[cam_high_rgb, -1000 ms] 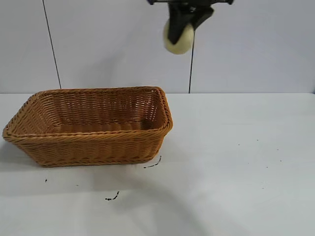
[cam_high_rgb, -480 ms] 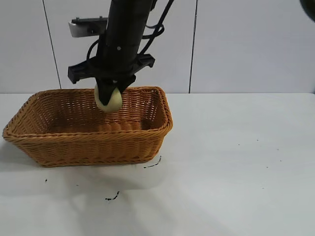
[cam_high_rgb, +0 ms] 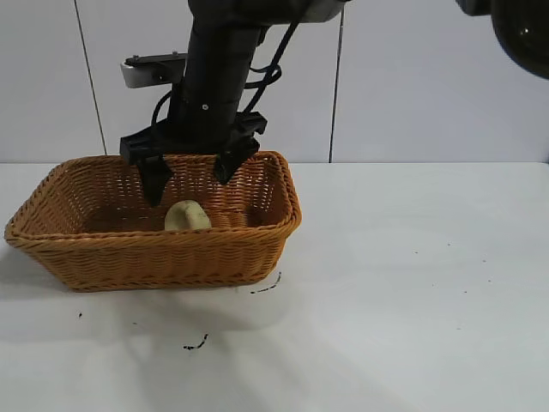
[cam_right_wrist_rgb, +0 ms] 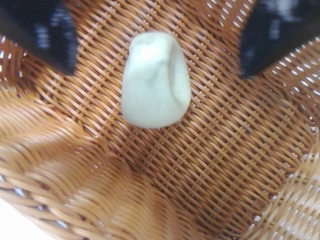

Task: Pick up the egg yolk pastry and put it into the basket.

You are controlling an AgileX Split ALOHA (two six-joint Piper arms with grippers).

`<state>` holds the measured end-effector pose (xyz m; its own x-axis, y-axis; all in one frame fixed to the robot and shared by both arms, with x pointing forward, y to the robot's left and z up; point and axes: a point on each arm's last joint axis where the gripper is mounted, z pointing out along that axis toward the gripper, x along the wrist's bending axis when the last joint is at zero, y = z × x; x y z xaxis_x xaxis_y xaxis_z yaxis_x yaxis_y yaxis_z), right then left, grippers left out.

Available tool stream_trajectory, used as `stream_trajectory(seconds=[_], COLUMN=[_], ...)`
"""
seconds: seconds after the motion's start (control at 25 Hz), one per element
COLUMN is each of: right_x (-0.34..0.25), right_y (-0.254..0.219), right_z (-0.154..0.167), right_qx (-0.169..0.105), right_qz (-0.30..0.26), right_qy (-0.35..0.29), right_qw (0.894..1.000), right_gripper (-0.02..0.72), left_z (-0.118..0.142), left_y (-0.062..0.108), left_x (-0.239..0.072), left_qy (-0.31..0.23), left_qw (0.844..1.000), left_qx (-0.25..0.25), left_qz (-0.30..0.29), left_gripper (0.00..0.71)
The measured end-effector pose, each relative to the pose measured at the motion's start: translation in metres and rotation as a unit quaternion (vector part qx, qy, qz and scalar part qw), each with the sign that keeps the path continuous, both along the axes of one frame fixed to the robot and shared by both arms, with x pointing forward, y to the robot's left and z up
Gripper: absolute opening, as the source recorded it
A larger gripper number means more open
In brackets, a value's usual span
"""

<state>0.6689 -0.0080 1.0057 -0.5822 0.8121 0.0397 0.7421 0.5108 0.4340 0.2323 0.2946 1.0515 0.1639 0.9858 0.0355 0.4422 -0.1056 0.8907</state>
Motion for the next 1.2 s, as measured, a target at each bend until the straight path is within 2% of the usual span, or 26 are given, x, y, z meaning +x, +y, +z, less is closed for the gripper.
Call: stream_trajectory(seconds=[0.2, 0.52, 0.84, 1.04, 1.2], right_x=[0.038, 0.076, 0.068, 0.03, -0.024], right_y=[-0.08, -0.225, -0.287, -0.292, -0.29], right_z=[0.008, 0.012, 0.028, 0.037, 0.053], right_qx=[-0.034, -0.041, -0.039, -0.05, -0.05], right_qz=[-0.08, -0.224, -0.283, -0.28, -0.275], right_qy=[0.003, 0.016, 0.017, 0.055, 0.085], right_qw=[0.996, 0.974, 0.958, 0.957, 0.956], right_gripper=[0.687, 0.683, 0.677, 0.677, 0.677], left_z=[0.0, 0.0, 0.0, 0.0, 0.0], left_y=[0.0, 0.0, 0.0, 0.0, 0.0], left_x=[0.0, 0.0, 0.0, 0.0, 0.0], left_qy=[0.0, 0.0, 0.0, 0.0, 0.0], left_qw=[1.0, 1.0, 1.0, 1.0, 1.0], left_qx=[0.0, 0.0, 0.0, 0.0, 0.0], left_qz=[0.0, 0.0, 0.0, 0.0, 0.0], left_gripper=[0.695, 0.695, 0.695, 0.695, 0.695])
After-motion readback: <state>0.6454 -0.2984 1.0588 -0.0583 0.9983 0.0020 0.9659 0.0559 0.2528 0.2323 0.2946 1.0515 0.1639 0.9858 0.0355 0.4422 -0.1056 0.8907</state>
